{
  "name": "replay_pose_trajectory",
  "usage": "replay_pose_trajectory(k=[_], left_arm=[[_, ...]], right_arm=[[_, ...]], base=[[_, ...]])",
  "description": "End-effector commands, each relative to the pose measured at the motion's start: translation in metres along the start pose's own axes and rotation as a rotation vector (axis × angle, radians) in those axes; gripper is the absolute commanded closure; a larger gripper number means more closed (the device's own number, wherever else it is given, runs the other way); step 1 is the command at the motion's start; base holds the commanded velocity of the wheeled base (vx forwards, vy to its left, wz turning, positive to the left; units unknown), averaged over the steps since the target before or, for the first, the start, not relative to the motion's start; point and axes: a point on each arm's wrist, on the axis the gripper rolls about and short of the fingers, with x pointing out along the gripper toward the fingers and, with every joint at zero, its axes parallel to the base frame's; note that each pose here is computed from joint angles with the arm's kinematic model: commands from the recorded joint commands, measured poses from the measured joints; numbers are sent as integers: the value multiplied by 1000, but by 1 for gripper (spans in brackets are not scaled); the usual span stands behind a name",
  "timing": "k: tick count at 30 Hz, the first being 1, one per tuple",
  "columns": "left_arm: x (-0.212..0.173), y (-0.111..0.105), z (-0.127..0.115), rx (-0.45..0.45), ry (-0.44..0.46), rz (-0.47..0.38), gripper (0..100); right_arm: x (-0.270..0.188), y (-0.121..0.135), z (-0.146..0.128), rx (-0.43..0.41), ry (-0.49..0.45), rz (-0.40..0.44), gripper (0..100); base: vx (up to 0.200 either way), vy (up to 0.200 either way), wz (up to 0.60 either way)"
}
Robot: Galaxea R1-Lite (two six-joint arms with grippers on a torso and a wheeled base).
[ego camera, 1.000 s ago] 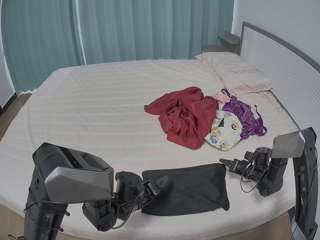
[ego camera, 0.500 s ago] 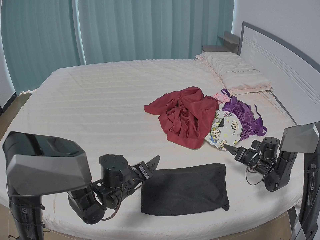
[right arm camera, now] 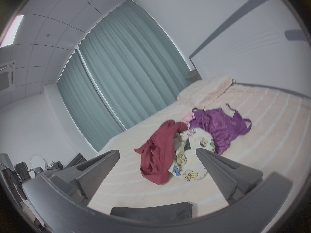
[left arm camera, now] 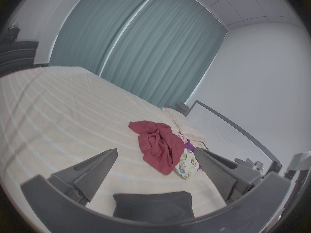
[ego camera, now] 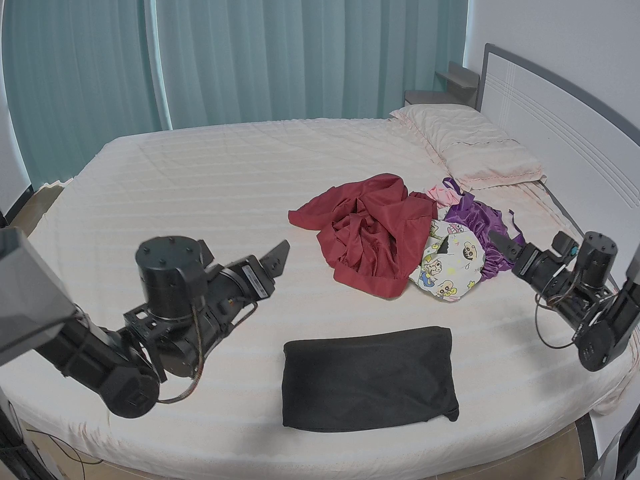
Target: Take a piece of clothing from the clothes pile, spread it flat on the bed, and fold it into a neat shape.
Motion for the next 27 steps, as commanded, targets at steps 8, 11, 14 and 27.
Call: replay_pose_trajectory(k=[8,11,14,27], left_arm=[[-99,14,111,17,-343,182,0],[-128,23,108,67,-364,207,0],[-153,34,103,72,-384,243,0],[-234,78,67,149,-435,502,0]], right_arm=[[-152,53,64,-115,-149,33,0],[-182,55,57,-135,-135,24,0],[-214,55,47,-155,-119,16,0],[-323,36,-23,-207,-42,-12,0]], base=[[0,0,0],[0,0,0],[0,0,0],[0,0,0]])
